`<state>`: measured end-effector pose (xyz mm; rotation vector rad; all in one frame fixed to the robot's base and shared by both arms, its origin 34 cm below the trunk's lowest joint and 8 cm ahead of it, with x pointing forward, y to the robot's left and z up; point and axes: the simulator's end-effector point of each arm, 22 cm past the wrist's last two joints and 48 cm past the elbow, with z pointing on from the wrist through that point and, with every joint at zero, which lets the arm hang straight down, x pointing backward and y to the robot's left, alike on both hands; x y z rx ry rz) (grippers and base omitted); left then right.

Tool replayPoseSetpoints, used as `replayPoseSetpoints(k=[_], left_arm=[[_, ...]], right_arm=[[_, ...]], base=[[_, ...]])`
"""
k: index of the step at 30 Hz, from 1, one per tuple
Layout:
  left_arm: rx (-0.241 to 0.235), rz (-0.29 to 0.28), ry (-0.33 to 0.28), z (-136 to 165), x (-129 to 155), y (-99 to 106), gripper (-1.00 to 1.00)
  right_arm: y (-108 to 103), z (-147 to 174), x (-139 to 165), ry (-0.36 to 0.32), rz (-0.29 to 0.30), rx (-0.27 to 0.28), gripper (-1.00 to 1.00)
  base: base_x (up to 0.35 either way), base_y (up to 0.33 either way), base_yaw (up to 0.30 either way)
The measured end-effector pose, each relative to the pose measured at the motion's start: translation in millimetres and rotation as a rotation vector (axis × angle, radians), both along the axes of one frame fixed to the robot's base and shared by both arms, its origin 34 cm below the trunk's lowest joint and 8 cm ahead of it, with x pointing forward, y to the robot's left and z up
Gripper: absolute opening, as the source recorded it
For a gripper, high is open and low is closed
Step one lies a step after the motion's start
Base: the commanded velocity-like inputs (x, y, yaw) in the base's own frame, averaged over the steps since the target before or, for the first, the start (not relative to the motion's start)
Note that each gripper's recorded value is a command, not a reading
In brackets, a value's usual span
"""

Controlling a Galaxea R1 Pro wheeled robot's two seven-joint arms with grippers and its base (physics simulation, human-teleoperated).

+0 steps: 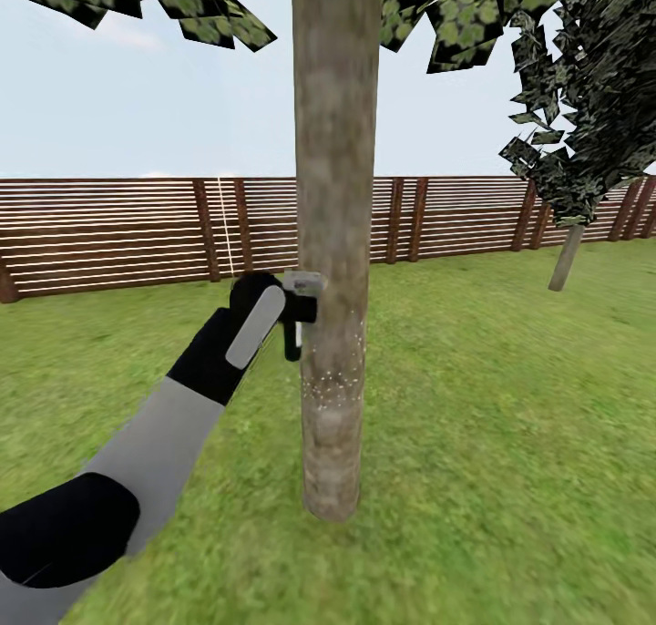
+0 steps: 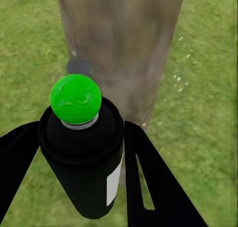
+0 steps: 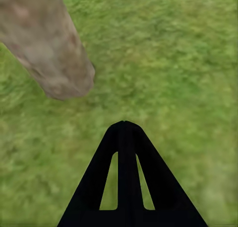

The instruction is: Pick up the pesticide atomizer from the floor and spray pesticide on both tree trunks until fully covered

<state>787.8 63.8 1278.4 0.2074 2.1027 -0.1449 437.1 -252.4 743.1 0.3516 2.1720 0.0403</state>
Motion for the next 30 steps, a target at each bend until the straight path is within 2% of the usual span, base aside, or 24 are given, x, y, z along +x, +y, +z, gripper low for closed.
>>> replayPoseSetpoints(k=[3,6,10,11,13,15,16,18,22,25,30], left_arm=[[-0.046,0.012,-0.014,34.1,0.9,-6.1,-1.0],[-0.08,0.01,0.004,41.3,-2.6,-11.9,-1.0],[-0.083,0.005,0.014,38.1,-5.3,-15.2,-1.0],[-0.074,-0.005,0.022,31.0,-7.4,-19.0,-1.0],[-0.017,-0.034,0.071,-11.1,-18.6,-30.1,-1.0],[0.02,-0.051,0.126,-54.3,-32.4,-35.6,-1.0],[0.028,-0.06,0.16,-79.1,-42.4,-38.3,-1.0],[0.036,-0.062,0.196,-104.5,-52.3,-38.0,-1.0],[0.023,-0.053,0.233,-135.4,-63.7,-37.7,-1.0],[-0.009,-0.057,0.253,-151.5,-71.3,-42.2,-1.0],[-0.024,-0.061,0.261,-160.3,-73.6,-41.1,-1.0]], right_arm=[[1.5,-1.2,-1.4,0.004,0.001,0.002,-1.0],[1.7,-1.6,-1.7,0.005,0.001,0.002,-1.0],[2.6,-1.5,-1.6,0.005,0.001,0.003,-1.0],[2.5,-1.5,-1.6,0.005,0.002,0.003,-1.0],[2.4,-1.6,-1.6,0.005,0.002,0.002,-1.0],[2.5,-1.5,-1.7,0.005,0.002,0.002,-1.0],[2.7,-1.5,-1.7,0.005,0.002,0.002,-1.0],[2.2,-1.4,-1.6,0.004,0.002,0.002,-1.0],[2.4,-1.4,-1.5,0.004,0.003,0.001,-1.0],[2.3,-1.4,-1.5,0.004,0.003,0.001,-1.0],[2.1,-1.4,-1.5,0.004,0.004,0.0,-1.0]], base=[[0.0,0.0,0.0],[0.0,0.0,0.0],[0.0,0.0,0.0],[0.0,0.0,0.0],[0.0,0.0,0.0],[0.0,0.0,0.0],[0.0,0.0,0.0],[0.0,0.0,0.0],[0.0,0.0,0.0],[0.0,0.002,0.0],[0.0,0.216,-0.128]])
